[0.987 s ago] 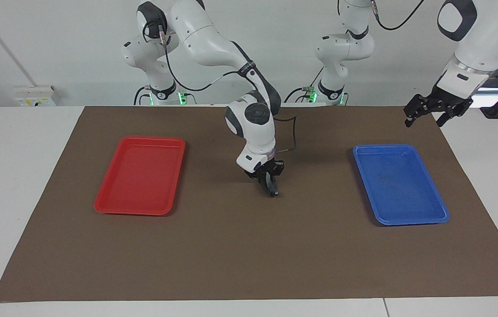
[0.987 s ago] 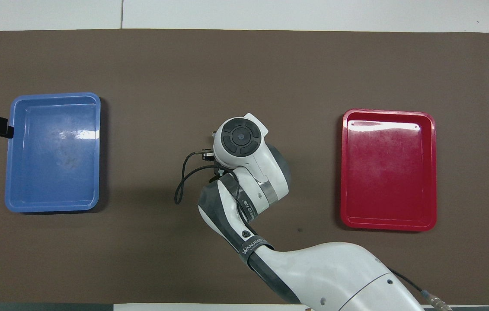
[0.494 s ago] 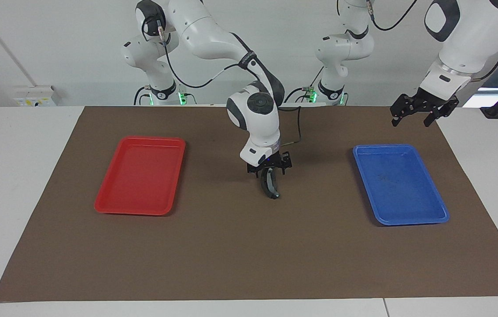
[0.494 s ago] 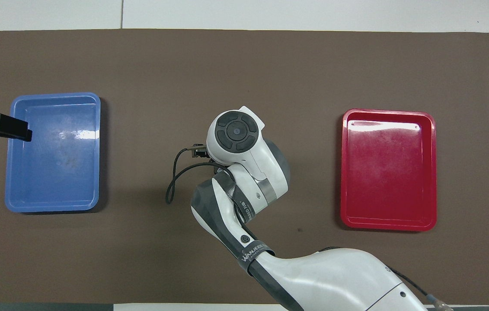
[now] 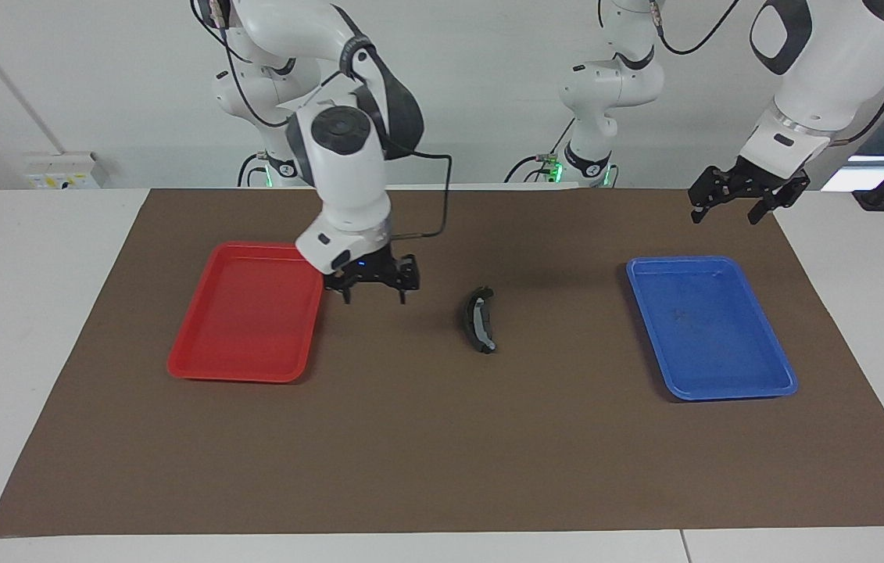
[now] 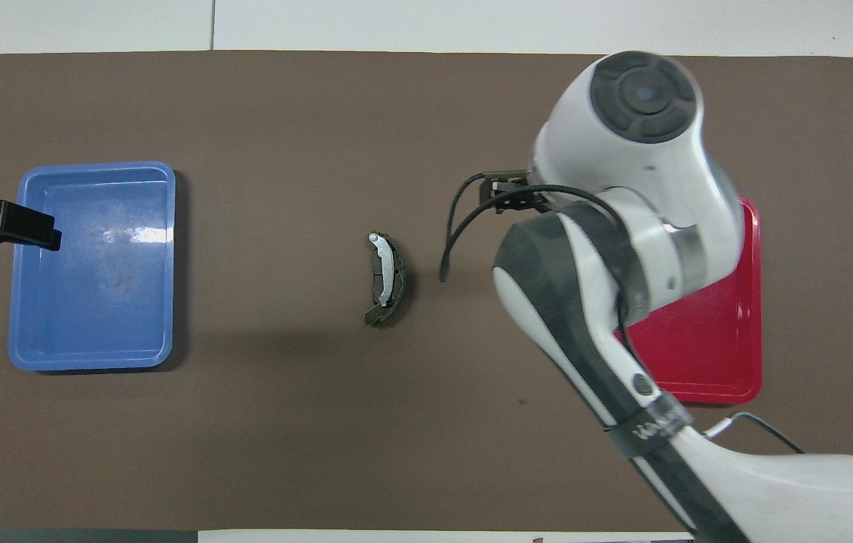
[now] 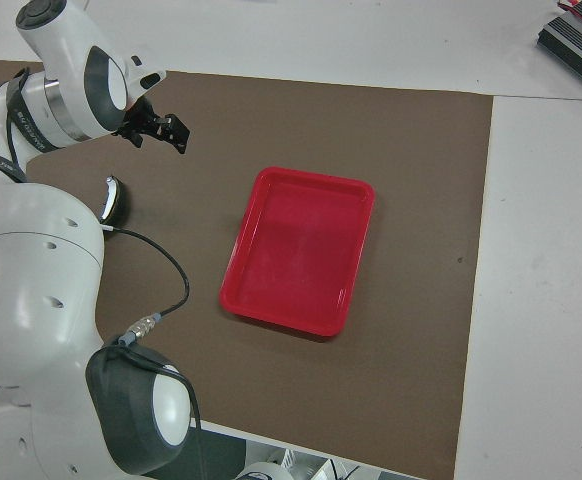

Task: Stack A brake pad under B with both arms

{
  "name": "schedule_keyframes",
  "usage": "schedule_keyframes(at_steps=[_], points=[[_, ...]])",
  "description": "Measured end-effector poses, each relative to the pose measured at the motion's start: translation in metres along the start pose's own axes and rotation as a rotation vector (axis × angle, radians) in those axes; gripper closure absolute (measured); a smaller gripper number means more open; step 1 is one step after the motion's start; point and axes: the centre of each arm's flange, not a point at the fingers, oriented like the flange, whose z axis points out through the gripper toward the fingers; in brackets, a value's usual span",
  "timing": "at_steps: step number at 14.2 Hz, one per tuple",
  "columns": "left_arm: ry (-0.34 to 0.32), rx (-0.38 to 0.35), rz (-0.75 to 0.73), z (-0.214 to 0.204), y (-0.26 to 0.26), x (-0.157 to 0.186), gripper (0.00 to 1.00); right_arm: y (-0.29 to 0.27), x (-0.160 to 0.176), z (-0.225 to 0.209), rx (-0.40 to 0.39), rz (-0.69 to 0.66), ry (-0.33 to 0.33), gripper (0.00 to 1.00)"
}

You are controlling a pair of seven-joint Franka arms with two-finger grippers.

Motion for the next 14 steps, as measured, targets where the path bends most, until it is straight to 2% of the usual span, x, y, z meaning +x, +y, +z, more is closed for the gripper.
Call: schedule_keyframes(at_steps=[4,8,14], points=[[0.000,0.000,-0.005,0.000,-0.003,0.000,0.00,0.123,-0.015,-0.059,-0.021,0.005,-0.078,0.00],[0.000,-0.001,-0.011,0.000,-0.006,0.000,0.00,0.227,-0.045,-0.106,0.006,-0.023,-0.101,0.00],[0.000,-0.001,-0.017,0.000,-0.009,-0.001,0.00,0.264,-0.062,-0.107,0.020,0.019,-0.121,0.00]])
